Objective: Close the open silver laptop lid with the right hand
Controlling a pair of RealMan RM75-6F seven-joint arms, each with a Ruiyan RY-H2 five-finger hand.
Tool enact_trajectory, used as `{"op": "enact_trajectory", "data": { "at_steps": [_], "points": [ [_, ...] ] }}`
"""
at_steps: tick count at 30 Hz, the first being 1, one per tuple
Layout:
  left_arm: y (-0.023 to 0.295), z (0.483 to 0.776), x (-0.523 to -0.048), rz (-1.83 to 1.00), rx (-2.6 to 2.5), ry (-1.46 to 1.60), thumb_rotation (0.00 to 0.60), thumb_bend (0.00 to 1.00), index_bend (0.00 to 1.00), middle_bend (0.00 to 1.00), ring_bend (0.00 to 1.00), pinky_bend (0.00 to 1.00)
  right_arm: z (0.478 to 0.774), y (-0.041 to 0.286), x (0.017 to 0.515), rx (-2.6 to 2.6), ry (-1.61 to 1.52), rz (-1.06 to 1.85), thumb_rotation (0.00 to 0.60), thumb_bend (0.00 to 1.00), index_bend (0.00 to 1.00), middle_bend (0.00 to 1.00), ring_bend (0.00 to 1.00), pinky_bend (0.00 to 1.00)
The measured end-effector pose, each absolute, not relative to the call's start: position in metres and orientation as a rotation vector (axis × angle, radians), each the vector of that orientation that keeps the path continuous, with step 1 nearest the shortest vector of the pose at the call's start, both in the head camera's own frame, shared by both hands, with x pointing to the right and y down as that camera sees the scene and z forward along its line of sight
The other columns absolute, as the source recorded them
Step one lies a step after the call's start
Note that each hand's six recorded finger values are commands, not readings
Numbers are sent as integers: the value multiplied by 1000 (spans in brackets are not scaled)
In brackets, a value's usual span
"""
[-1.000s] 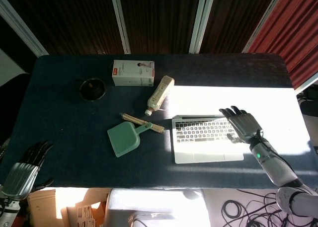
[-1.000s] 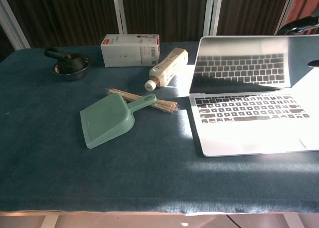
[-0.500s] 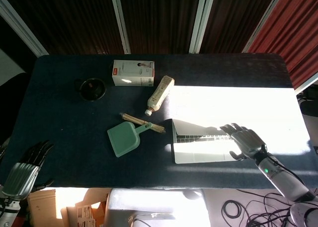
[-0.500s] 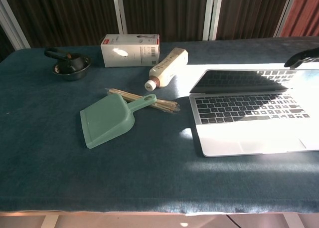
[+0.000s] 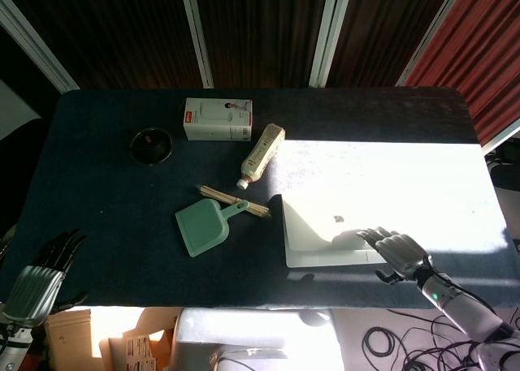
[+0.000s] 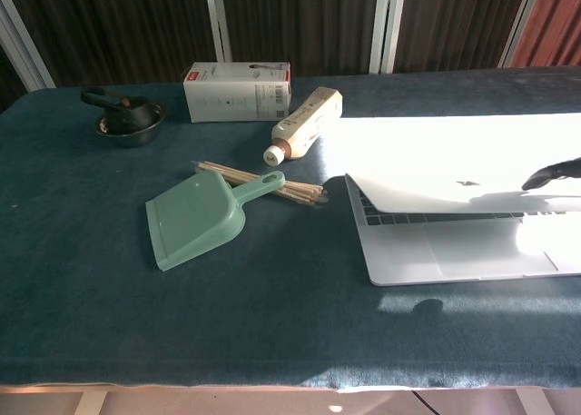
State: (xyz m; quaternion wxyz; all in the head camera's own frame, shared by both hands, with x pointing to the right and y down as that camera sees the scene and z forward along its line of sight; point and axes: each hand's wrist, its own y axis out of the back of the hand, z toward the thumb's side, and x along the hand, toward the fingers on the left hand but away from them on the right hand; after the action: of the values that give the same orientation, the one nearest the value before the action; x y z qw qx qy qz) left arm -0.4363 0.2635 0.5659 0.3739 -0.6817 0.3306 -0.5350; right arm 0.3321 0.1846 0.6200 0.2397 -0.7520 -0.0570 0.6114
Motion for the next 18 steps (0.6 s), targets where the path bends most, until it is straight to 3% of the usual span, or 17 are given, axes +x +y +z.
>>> {"op": "enact_trajectory", "data": {
  "at_steps": [18],
  "points": [
    [263,566,-437,-1371,-1751,845,600,29,0,28,14,142,663,209,353,-2137,-137,1715,600,353,0,27,0,283]
  ]
}}
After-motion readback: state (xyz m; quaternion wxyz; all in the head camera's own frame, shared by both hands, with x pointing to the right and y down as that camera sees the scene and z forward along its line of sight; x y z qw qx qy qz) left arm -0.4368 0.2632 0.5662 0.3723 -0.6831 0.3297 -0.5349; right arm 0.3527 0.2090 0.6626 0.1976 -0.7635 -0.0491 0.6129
